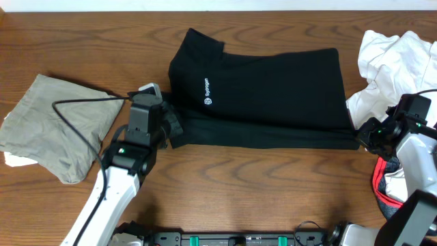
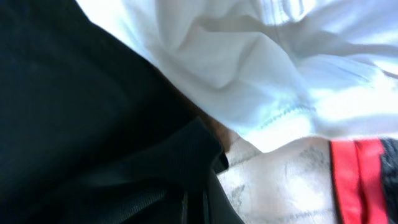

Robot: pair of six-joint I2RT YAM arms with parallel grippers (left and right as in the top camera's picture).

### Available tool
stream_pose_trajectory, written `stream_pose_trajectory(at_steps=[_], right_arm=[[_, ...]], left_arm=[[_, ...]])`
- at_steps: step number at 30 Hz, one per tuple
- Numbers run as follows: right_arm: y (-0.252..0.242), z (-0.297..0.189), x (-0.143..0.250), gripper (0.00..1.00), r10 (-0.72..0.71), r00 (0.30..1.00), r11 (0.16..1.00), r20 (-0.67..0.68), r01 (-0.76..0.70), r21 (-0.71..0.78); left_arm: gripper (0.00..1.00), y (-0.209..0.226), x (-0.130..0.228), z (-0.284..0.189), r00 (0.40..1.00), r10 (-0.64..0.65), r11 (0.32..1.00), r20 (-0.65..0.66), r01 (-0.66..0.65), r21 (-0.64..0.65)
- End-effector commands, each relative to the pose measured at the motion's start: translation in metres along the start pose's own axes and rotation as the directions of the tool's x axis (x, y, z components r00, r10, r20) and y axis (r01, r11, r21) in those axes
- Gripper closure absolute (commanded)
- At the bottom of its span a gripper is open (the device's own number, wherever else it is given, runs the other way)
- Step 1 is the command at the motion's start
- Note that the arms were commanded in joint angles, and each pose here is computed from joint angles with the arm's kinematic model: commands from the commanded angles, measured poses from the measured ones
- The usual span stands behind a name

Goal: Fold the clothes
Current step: 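Lift the near hem with both grippers and fold it away over the shirt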

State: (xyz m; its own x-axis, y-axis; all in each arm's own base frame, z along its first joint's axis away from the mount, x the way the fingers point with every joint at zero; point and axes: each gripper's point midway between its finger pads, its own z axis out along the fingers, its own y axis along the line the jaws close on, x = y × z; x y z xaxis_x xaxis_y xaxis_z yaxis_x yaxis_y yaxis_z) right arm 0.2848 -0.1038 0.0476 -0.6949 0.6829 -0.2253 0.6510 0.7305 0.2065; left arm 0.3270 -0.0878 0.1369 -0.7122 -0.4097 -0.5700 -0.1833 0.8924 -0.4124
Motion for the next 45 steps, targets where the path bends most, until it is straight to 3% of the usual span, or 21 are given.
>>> stream_pose_trajectory(at_steps=[1,14,19,22,25,27,30,33,37,39,45], right_arm=[[0.003,0.006,-0.006,0.99,-0.013,1.0,1.0,0.008,0.013,0.004],[0.033,0.011,-0.02,0.97,-0.071,0.994,0.996,0.084,0.075,-0.047],[0.038,0.01,-0.026,0.56,-0.078,0.99,0.995,0.116,0.085,-0.055],[0.037,0.01,-0.026,0.52,-0.079,0.99,0.995,0.115,0.086,-0.053],[0.037,0.01,-0.026,0.52,-0.086,0.99,0.994,0.114,0.093,-0.05],[0.036,0.011,-0.023,0.53,-0.094,0.99,0.994,0.104,0.099,-0.046],[0.034,0.011,-0.02,0.55,-0.109,0.99,0.993,0.092,0.113,-0.04],[0.034,0.012,-0.017,0.64,-0.134,0.987,0.99,0.083,0.138,-0.036],[0.031,0.014,-0.009,0.82,-0.148,0.988,0.988,0.054,0.149,-0.027],[0.03,0.017,-0.004,0.98,-0.152,0.988,0.988,0.038,0.153,-0.033],[0.042,0.029,0.018,0.99,-0.227,0.974,0.971,-0.011,0.226,-0.082]], left_arm=[[0.94,0.008,-0.011,0.01,1.0,0.006,0.999,0.023,-0.005,-0.049],[0.94,0.01,-0.018,0.049,0.999,0.007,0.998,0.048,-0.004,-0.066],[0.89,0.019,-0.025,0.054,0.996,0.009,0.993,0.086,0.001,-0.115],[0.73,0.022,-0.027,0.054,0.996,0.004,0.993,0.094,0.007,-0.12],[0.58,0.027,-0.033,0.054,0.994,-0.01,0.992,0.108,0.024,-0.127],[0.54,0.032,-0.038,0.053,0.992,-0.021,0.991,0.121,0.037,-0.13],[0.54,0.03,-0.038,0.053,0.994,-0.03,0.993,0.109,0.042,-0.108],[0.59,0.015,-0.024,0.053,0.999,-0.034,0.999,0.034,0.035,-0.022],[0.64,0.005,0.008,0.052,0.993,-0.033,0.999,-0.113,0.038,0.038],[0.67,0.009,0.022,0.051,0.986,-0.021,1.0,-0.165,0.024,0.014],[0.69,0.004,0.053,0.052,0.962,0.116,0.993,-0.246,-0.112,0.033]])
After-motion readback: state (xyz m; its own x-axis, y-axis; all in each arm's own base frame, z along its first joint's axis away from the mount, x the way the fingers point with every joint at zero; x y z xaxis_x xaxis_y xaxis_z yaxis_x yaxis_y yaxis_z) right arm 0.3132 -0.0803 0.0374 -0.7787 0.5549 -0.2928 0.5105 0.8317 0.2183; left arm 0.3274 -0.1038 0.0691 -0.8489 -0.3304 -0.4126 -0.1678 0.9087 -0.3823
